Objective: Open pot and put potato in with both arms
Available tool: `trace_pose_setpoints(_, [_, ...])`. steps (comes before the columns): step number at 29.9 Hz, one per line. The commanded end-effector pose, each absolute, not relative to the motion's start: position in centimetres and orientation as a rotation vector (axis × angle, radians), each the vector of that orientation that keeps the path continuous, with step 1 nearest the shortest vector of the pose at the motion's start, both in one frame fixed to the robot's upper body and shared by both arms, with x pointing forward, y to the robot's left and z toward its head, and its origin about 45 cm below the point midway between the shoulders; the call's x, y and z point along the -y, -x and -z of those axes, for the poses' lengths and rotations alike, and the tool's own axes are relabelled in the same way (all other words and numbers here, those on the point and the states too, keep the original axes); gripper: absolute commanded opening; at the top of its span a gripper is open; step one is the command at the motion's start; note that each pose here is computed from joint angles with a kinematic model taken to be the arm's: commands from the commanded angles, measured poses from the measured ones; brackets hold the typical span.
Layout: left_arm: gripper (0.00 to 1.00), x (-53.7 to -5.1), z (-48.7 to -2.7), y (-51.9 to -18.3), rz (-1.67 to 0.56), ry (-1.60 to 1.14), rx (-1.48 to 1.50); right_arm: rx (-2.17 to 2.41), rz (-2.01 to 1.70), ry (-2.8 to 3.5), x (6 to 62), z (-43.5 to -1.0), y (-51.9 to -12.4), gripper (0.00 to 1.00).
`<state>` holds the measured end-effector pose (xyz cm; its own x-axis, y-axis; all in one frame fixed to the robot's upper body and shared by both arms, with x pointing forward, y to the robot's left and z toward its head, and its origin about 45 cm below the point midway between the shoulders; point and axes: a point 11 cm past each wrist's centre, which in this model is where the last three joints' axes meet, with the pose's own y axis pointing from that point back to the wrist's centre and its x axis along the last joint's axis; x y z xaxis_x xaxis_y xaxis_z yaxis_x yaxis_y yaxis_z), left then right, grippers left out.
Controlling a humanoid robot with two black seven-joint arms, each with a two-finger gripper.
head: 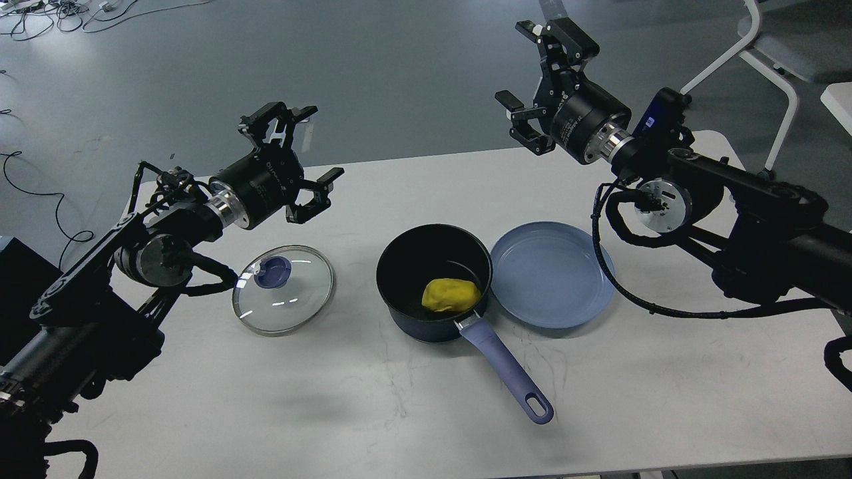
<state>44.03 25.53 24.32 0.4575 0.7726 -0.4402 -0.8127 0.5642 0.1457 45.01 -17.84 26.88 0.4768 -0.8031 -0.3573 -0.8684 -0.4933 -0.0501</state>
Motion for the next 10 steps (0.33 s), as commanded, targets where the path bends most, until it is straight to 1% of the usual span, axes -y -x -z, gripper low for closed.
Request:
trace_pose_setpoints(1, [0.98, -26.2, -23.4, -43.5, -0.999, 0.145, -0.55, -1.393, -0.585, 2.463, 18.6, -25.2, -44.2, 1.0])
trace_pose_setpoints(4, [0.98, -26.4, -22.5, -43.0, -1.008, 0.177, -0.591, -1.439, -0.697, 2.39, 19.7, -24.0, -44.1, 1.0])
trace_pose_setpoints(6, [0.98, -26.5, -22.4, -42.9, -1.01, 0.18, -0.593, -1.48, -0.703, 2.367, 20.1, -23.5, -44.4, 1.0])
trace_pose_setpoints(10, [0.98, -27.0, -22.5, -43.0, -1.02, 0.189, -0.59, -1.453, -0.703, 2.368, 19.5, -23.8, -44.3, 1.0])
